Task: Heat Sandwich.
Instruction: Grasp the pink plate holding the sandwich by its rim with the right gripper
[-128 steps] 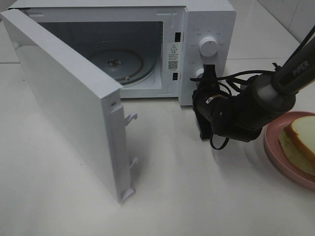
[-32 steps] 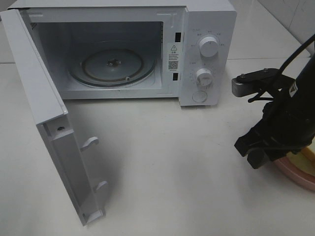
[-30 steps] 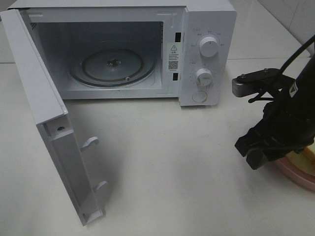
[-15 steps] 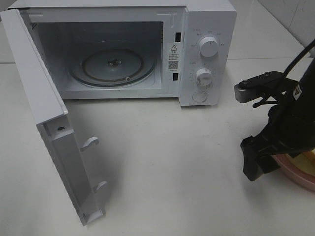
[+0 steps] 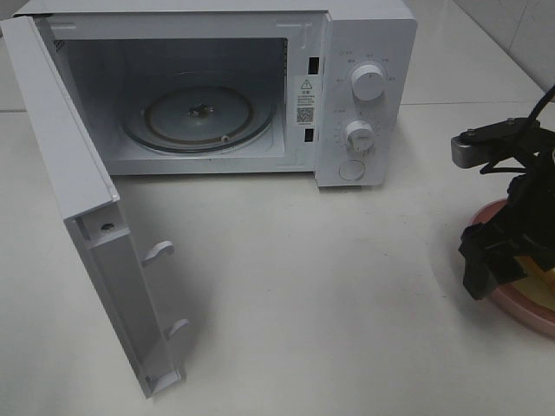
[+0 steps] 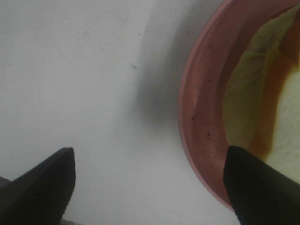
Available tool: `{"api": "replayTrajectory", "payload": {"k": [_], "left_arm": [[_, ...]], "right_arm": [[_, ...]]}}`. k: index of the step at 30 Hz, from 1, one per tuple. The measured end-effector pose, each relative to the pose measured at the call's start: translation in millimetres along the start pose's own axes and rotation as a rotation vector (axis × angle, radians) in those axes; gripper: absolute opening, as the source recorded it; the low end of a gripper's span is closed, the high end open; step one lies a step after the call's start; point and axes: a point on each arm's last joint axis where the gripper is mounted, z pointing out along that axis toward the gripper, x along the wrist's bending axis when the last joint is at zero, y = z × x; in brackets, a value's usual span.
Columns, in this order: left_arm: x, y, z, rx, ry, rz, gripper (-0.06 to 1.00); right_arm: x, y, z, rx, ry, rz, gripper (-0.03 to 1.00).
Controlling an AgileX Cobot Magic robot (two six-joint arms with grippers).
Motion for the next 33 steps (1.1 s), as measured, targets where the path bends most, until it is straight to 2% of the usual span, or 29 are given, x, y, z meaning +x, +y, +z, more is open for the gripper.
{"api": "replayTrajectory", "payload": {"k": [6,9,21,33], "left_arm": [[0.0,0.0,0.0,0.0,0.0,0.0,0.97],[0.0,0.0,0.0,0.0,0.0,0.0,0.97],[0.0,0.0,0.0,0.0,0.0,0.0,0.97],[0.0,0.0,0.0,0.0,0.0,0.0,0.97]], "right_arm": [[-2.7,3.6,3.7,-0.02,-0.005,0.007,0.81],[-3.1,7.5,18.4,0.016,0.0,0.006,0.81],[-4.7,16.4,50.6,0.054,0.004,0.013,0.79],[-8.4,19.4,75.2,0.095,-0.03,0.032,0.77]]}}
